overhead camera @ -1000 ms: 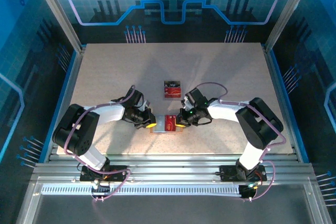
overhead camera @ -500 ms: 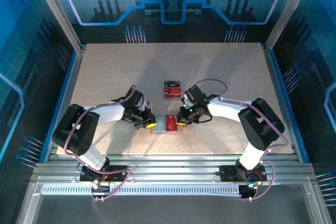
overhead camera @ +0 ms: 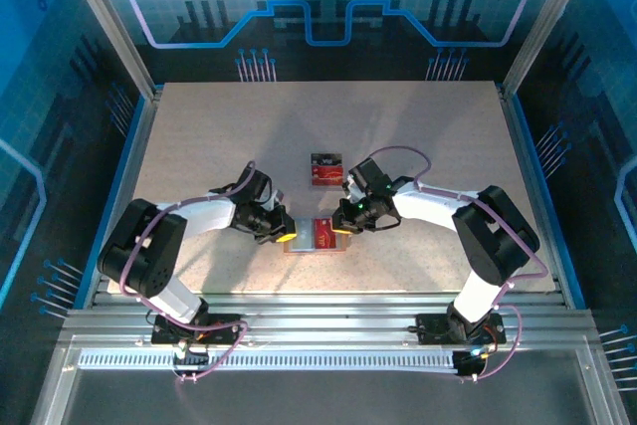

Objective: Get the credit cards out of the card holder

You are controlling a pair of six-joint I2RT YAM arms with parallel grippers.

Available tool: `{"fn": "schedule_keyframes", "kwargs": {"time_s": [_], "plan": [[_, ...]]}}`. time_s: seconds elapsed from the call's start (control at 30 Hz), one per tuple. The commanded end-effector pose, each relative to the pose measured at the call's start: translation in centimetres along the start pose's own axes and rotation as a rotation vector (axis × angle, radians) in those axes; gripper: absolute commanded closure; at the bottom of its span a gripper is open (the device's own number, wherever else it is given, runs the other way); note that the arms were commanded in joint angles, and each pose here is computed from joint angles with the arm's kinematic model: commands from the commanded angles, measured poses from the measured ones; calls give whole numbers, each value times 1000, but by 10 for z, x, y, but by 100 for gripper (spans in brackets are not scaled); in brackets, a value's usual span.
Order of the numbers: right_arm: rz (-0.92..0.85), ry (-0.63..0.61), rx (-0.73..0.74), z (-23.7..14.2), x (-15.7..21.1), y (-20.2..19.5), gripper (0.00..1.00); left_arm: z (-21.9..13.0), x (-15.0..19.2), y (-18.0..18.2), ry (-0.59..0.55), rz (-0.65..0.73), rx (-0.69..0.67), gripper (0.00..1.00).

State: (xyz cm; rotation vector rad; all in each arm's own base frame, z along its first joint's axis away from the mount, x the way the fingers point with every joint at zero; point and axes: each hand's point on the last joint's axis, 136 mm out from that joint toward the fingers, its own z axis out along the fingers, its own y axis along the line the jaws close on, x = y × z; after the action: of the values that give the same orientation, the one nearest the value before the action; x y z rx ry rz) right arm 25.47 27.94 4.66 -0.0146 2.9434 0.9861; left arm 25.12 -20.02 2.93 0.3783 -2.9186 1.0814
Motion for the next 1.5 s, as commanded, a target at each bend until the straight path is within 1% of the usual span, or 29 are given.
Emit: {"fn": "schedule_keyframes", "kwargs": {"time_s": [0.0,0.13,0.27,0.47,0.67,0.7,0.77,1.1,1.47], "plan": [[21,-3,-13,1,-1,-3,88,-14,-4,-21,-15,20,31,88],[30,-1,-30,4,0,-4,87,-14,-2,-40,-10,60,36,88],[36,-1,-35,4,0,-6,86,-4,2,-57,11,104,22,88],[47,-12,-36,1,-1,-9,85,15,7,-62,29,165,-74,90],[51,-26,-43,-2,-5,-9,85,25,7,-53,28,220,-194,92],[61,-8,-34,1,2,-16,84,26,7,-50,26,228,-214,92],[64,-5,-33,2,2,-17,84,28,7,-47,27,236,-235,92],[68,-4,-35,2,2,-18,84,41,10,-38,63,240,-264,92],[76,15,-66,10,3,-17,81,43,12,-25,75,245,-320,92]]}}
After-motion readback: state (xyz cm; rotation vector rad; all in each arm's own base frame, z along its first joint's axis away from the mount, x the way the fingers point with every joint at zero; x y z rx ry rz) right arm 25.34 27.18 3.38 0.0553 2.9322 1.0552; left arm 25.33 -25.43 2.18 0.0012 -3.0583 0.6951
